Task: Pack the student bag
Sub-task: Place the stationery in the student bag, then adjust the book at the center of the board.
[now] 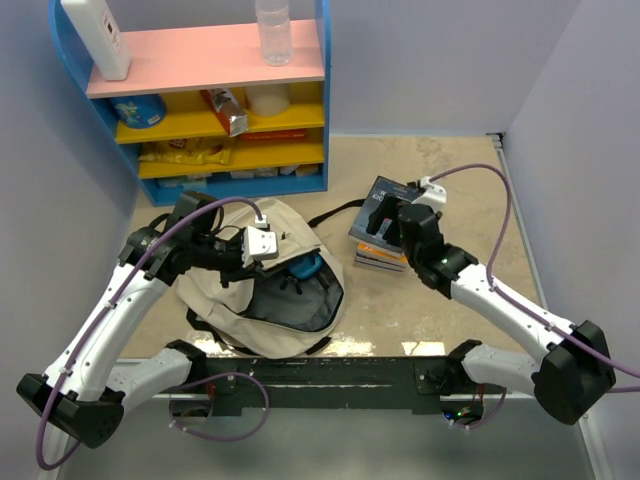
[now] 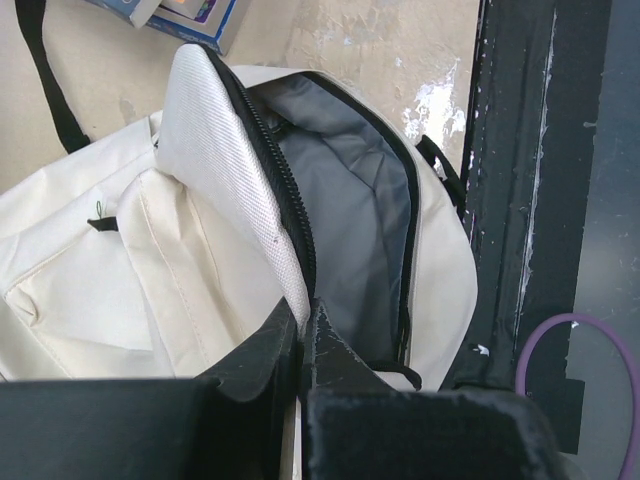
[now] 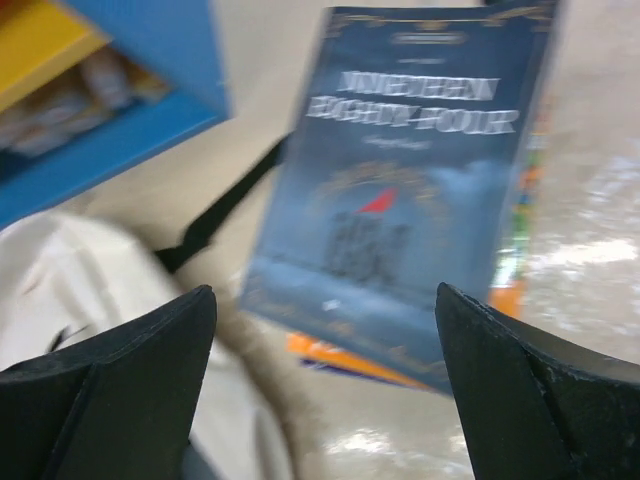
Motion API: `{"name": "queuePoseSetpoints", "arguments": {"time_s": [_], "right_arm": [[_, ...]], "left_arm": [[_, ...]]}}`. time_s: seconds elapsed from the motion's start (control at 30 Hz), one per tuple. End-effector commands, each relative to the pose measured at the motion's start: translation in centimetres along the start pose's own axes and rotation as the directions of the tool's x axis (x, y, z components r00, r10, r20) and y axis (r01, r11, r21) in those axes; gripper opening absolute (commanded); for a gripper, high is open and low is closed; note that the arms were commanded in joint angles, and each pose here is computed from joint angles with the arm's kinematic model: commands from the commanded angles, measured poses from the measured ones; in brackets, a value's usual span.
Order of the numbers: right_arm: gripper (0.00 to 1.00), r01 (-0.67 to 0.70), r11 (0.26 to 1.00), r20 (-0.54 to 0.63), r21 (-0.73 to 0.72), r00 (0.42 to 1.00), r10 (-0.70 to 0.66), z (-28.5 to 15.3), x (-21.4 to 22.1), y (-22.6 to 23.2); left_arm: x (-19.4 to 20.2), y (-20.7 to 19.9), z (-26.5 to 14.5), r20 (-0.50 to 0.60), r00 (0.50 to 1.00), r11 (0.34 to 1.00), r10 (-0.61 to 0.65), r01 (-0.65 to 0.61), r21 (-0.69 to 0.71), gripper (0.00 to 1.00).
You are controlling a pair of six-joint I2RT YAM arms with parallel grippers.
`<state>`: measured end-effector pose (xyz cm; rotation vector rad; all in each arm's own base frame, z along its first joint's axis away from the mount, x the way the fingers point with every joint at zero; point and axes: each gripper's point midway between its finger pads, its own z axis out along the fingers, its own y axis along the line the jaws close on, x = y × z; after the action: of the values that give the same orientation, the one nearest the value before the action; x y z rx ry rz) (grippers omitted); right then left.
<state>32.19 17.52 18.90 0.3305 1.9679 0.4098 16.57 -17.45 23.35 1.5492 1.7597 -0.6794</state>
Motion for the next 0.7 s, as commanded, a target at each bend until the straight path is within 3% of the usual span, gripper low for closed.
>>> {"name": "queuePoseSetpoints", "arguments": {"time_s": [0.0, 0.17, 0.33, 0.47, 0.5, 0.53, 0.6, 0.67], "right_arm": [[0.95, -0.025, 0.987, -0.052, 0.158, 0.998, 0.034, 1.0, -0.5, -5.3], [0.97, -0.136, 0.96, -0.014, 0.245, 0.99, 0.143, 2.9, -2.3, -10.0], [0.95, -0.236, 0.923, -0.021, 0.304, 0.967, 0.254, 3.5, -0.8, -12.5], [0.78, -0.308, 0.861, 0.049, 0.406, 0.947, 0.316, 2.5, 0.0, -15.1], [0.66, -0.313, 0.854, 0.053, 0.416, 0.946, 0.32, 2.4, 0.2, -15.3], [0.61, -0.308, 0.843, 0.044, 0.44, 0.946, 0.323, 2.6, 0.7, -15.8], [0.54, -0.3, 0.836, 0.031, 0.459, 0.946, 0.322, 2.9, 1.1, -16.1], [0.53, -0.292, 0.823, 0.012, 0.488, 0.945, 0.328, 3.4, 1.9, -16.7]], "left_arm": [[-2.0, -0.3, -0.6, 0.065, 0.997, 0.999, 0.05, -0.051, 0.013, 0.0], [-2.0, -0.3, -0.6, 0.066, 0.996, 0.999, 0.052, -0.053, 0.011, 0.0], [-1.6, -0.5, -0.4, 0.059, 0.997, 0.999, 0.049, -0.05, 0.014, 0.0], [-1.6, -0.6, -0.4, 0.06, 0.997, 0.999, 0.049, -0.05, 0.015, 0.0], [-1.6, -0.5, -0.4, 0.059, 0.997, 0.999, 0.052, -0.052, 0.012, 0.0], [-1.6, -0.5, -0.4, 0.059, 0.997, 0.999, 0.052, -0.052, 0.012, 0.0], [-1.6, -0.5, -0.4, 0.059, 0.997, 0.998, 0.054, -0.055, 0.013, 0.0], [-1.6, -0.5, -0.4, 0.061, 0.997, 0.998, 0.053, -0.054, 0.014, 0.0]]}}
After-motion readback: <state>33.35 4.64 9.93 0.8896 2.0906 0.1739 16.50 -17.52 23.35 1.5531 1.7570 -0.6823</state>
